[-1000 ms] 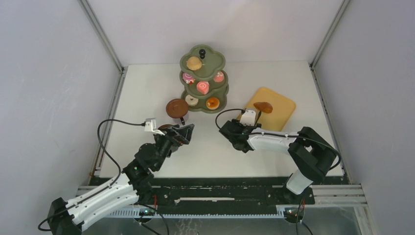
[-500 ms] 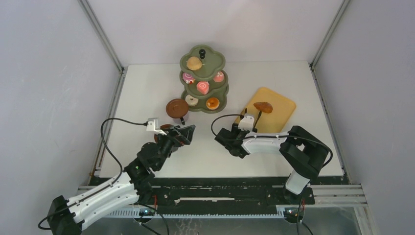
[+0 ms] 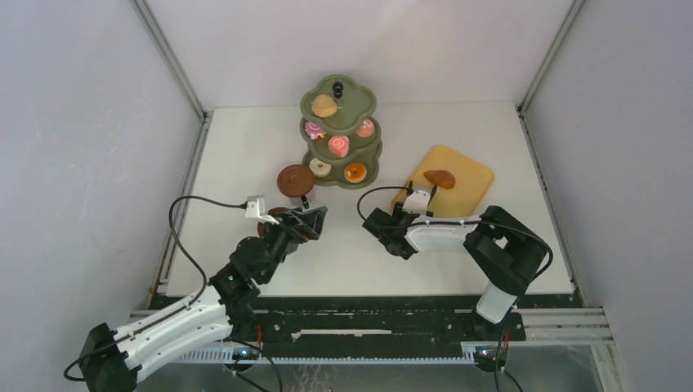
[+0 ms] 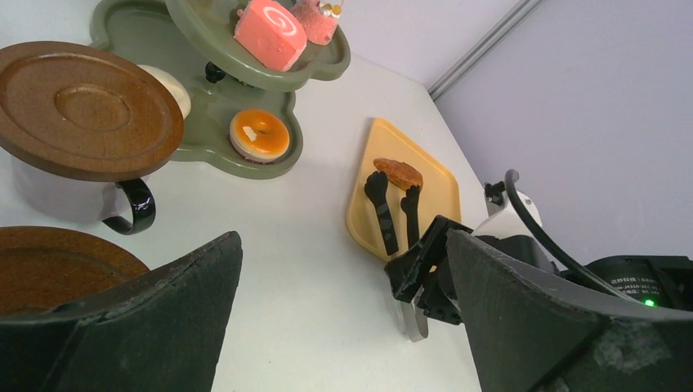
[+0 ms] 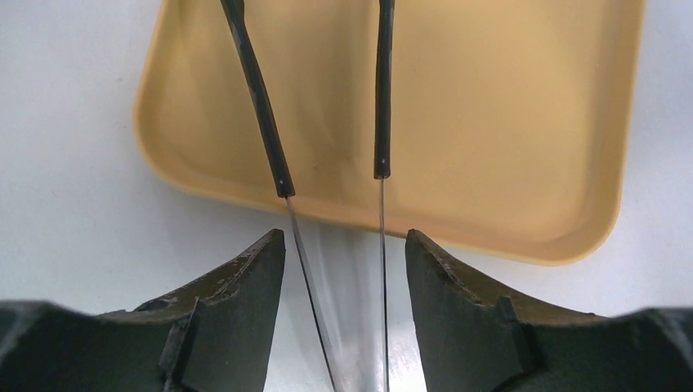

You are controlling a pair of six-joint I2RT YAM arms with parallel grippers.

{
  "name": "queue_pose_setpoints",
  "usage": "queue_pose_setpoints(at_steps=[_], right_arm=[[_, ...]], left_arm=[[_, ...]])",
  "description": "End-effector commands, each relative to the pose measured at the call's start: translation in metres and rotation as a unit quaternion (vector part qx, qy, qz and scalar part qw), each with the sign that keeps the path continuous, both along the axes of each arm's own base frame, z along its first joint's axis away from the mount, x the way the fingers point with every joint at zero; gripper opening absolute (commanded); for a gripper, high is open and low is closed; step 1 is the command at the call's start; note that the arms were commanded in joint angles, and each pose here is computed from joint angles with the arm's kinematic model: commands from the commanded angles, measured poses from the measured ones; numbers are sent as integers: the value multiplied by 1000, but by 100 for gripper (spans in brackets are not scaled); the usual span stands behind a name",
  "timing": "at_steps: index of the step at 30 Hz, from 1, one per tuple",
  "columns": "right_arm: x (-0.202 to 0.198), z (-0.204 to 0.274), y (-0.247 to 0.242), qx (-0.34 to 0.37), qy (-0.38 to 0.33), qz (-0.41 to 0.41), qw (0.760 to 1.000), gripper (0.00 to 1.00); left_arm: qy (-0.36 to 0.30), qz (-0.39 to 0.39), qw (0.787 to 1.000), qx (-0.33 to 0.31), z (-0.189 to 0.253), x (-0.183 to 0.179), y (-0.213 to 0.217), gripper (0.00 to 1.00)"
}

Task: Serve the afternoon tea
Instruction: Place the clamp on the tray, then pick up the clamp from the tray.

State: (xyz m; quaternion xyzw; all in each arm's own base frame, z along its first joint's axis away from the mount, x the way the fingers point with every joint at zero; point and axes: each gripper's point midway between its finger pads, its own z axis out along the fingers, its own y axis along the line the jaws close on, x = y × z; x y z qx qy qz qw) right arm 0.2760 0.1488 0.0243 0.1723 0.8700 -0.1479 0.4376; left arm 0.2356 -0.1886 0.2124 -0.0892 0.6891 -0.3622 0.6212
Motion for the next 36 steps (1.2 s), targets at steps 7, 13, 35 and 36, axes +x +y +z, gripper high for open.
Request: queue_pose_setpoints(at_steps=[7,13,35,36], right_arm=[[16,5,8,-9,-13,12,1000,63],[17,5,5,-10,-14,6,1000,54],[5,37,13,42,-15,21,999,36],[5,40,12,46,-17,20,999,36]], left_arm=[[-23,-6,999,-34,24,-1,-3,100],[-21,-5,999,-37,22,-2,-2,100],[-28,-3,998,-52,27,-7,6,100],[-28,-4,998,-52,27,-8,6,100]])
